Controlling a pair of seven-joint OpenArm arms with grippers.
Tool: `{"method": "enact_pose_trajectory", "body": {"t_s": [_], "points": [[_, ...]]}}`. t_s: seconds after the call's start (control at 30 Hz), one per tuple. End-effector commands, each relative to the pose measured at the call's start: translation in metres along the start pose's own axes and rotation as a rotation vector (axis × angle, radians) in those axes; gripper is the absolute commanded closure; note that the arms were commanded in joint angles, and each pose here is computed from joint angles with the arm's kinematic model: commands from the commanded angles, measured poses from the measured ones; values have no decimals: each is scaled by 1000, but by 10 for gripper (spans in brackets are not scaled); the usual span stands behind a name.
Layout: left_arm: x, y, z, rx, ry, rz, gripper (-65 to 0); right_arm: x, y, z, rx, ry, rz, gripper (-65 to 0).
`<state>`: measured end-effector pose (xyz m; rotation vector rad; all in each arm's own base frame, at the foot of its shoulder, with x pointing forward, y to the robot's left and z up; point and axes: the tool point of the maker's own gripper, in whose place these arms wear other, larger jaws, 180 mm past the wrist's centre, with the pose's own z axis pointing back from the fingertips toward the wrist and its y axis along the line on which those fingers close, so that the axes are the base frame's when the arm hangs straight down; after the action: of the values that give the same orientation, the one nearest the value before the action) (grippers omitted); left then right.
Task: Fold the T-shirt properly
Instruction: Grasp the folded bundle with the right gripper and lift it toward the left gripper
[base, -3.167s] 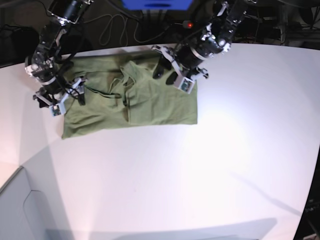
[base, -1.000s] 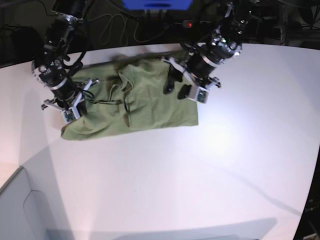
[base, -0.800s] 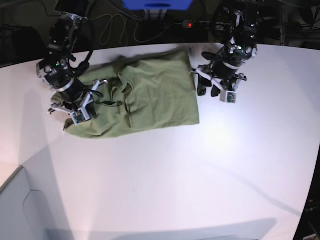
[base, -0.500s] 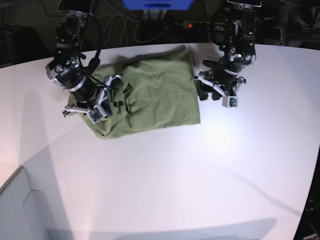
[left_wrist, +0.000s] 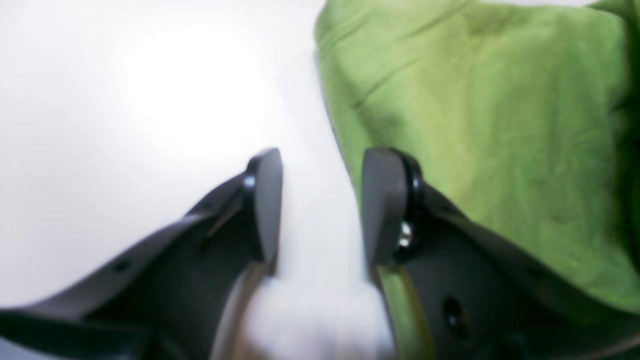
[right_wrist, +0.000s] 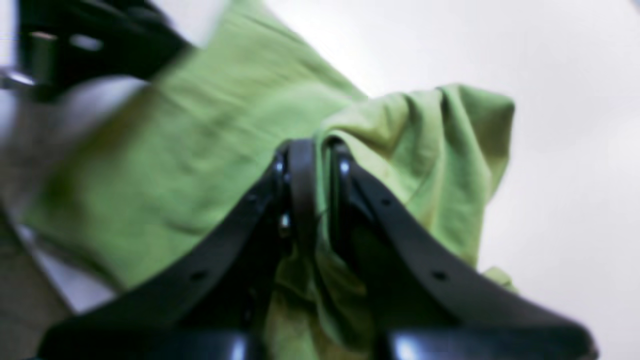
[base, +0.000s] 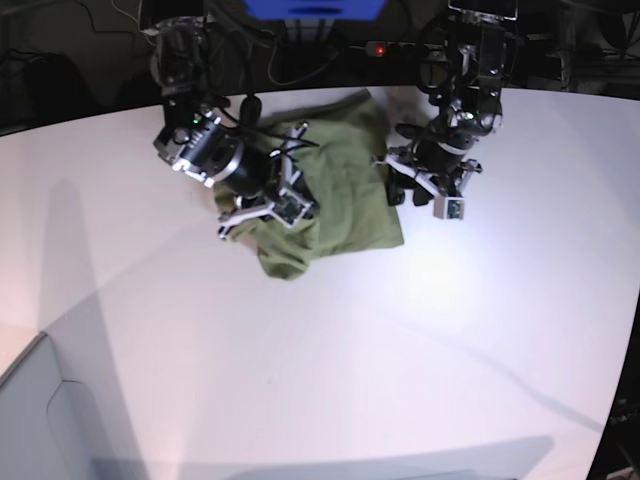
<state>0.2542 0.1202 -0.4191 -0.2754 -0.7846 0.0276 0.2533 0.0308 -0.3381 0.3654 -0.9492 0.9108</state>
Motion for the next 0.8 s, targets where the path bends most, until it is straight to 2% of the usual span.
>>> {"method": "enact_pose_trajectory", "body": {"t_s": [0.0, 0.2, 0.43, 0.57, 0.67, 0.77], "points": [[-8, 0, 2, 0, 36, -2, -261, 21, 7, -2, 25, -72, 14, -1], [-11, 2, 2, 6, 44, -5, -261, 45, 53, -30, 182, -154, 49, -1], [-11, 6, 3, 13, 44, -2, -261, 48, 59, -56, 232, -168, -3, -2], [-11, 6, 4, 14, 43, -1, -261, 46, 60, -58, 241, -187, -15, -19], [-10, 5, 4, 11, 39, -1, -261, 37, 56, -56, 238, -164, -2, -105], [-15, 4, 7, 11, 49, 0, -262, 32, 54, -53, 232, -154, 6, -270]]}}
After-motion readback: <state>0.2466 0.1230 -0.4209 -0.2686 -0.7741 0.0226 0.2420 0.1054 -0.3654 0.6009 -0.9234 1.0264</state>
